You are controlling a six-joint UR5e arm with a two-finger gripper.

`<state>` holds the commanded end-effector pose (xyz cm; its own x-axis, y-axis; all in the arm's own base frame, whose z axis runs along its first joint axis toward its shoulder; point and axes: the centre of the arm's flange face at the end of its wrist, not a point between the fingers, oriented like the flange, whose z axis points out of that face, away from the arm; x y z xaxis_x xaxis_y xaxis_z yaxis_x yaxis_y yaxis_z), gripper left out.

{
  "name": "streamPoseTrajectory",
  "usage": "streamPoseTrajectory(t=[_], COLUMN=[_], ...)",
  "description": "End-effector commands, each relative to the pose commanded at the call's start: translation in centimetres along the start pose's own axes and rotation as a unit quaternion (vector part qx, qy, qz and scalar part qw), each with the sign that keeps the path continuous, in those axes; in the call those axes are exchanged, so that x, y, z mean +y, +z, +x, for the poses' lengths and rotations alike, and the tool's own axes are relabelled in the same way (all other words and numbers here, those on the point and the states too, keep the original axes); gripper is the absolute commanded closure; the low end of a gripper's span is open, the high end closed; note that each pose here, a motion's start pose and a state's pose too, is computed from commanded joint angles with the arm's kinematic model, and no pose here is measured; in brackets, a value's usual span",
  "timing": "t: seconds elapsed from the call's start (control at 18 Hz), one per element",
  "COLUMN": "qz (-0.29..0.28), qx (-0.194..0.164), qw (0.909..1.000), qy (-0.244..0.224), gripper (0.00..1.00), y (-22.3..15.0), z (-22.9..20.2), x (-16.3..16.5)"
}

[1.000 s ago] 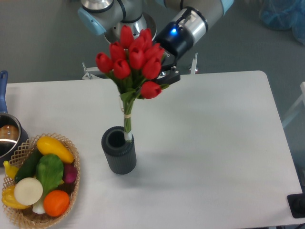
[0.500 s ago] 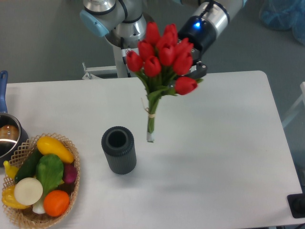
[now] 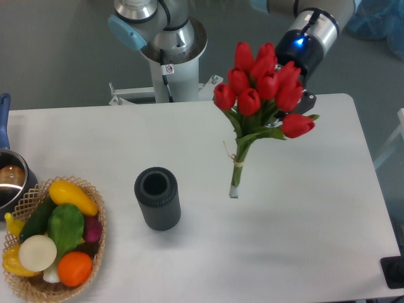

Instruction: Pick up the flowers from the vase

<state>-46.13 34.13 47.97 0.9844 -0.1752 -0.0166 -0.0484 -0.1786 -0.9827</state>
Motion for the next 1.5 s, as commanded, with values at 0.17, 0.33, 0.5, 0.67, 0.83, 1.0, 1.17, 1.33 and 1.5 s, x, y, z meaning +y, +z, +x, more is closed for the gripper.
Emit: streamPoseTrajectory(t=[0.17, 0.33, 0.5, 0.67, 0.83, 1.0, 1.17, 1.33, 1.5], qz=[-0.001, 0.000, -0.001, -0.002, -0.002, -0.002, -0.003, -0.003, -0.003], qx=[0.000, -0.001, 0.000, -0.001, 0.000, -0.003, -0.003, -0.003, -0.003], qw=[1.0000, 1.0000, 1.0000, 1.0000, 1.0000, 1.0000, 1.0000, 1.0000, 1.0000], qy=[0.001, 0.001, -0.002, -0.003, -0.005, -0.005, -0.007, -0.008, -0.008], gripper=[0.56, 0.56, 0.56, 0.56, 0.56, 0.56, 0.56, 0.56, 0.56], y=[-0.01, -0.09, 0.02, -0.04, 0.07, -0.33, -0.32, -0.29, -0.29], z=[0.00, -0.06, 0.03, 0.15, 0.16, 0.23, 0.45, 0.58, 0.57], x=[0.00, -0.07, 0.16, 0.32, 0.45, 0.50, 0.64, 0.83, 0.83])
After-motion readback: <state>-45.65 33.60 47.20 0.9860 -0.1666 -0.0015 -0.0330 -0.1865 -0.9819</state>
